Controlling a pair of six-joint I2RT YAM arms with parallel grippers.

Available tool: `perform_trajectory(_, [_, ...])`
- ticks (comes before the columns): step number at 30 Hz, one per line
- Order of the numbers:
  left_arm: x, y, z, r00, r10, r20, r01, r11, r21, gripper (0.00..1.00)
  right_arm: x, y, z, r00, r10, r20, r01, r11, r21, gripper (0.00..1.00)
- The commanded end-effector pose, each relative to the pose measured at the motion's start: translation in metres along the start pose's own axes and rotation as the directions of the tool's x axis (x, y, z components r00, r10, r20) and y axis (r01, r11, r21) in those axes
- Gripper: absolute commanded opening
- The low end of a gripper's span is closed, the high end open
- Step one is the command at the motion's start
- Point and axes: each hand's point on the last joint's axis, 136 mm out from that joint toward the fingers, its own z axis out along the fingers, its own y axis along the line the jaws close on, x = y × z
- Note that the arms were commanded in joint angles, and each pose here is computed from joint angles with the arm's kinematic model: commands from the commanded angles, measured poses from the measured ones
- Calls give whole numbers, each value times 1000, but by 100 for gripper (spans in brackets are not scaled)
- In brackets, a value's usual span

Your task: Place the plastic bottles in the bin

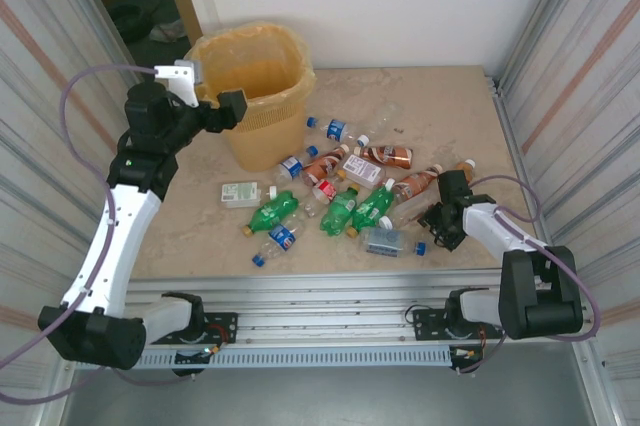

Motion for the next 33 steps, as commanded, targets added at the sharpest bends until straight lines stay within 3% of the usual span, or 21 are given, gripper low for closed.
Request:
perform_trajectory(1, [2, -9, -11, 998, -53, 17, 53, 998, 36, 96, -7, -3, -1, 1000, -1, 21, 1, 999, 32, 54])
perform_trajectory(13, [27, -13, -26, 987, -159, -4, 159, 985, 65, 97, -32, 2, -54, 981, -82, 178, 78, 997, 27, 43])
perform_trajectory(20, [26, -24, -26, 981, -192, 5, 189, 973, 136, 97, -39, 51, -114, 903, -217, 371, 269, 959, -94, 41])
perform_trajectory(25, [33, -33, -18, 979, -205, -17, 205, 963, 176, 97, -24, 121, -171, 756, -339, 560, 517, 834, -193, 41])
perform_trajectory(33, [36, -63, -7, 982, -177, -71, 190, 944, 268, 97, 43, 232, -231, 490, -424, 761, 844, 450, -293, 41])
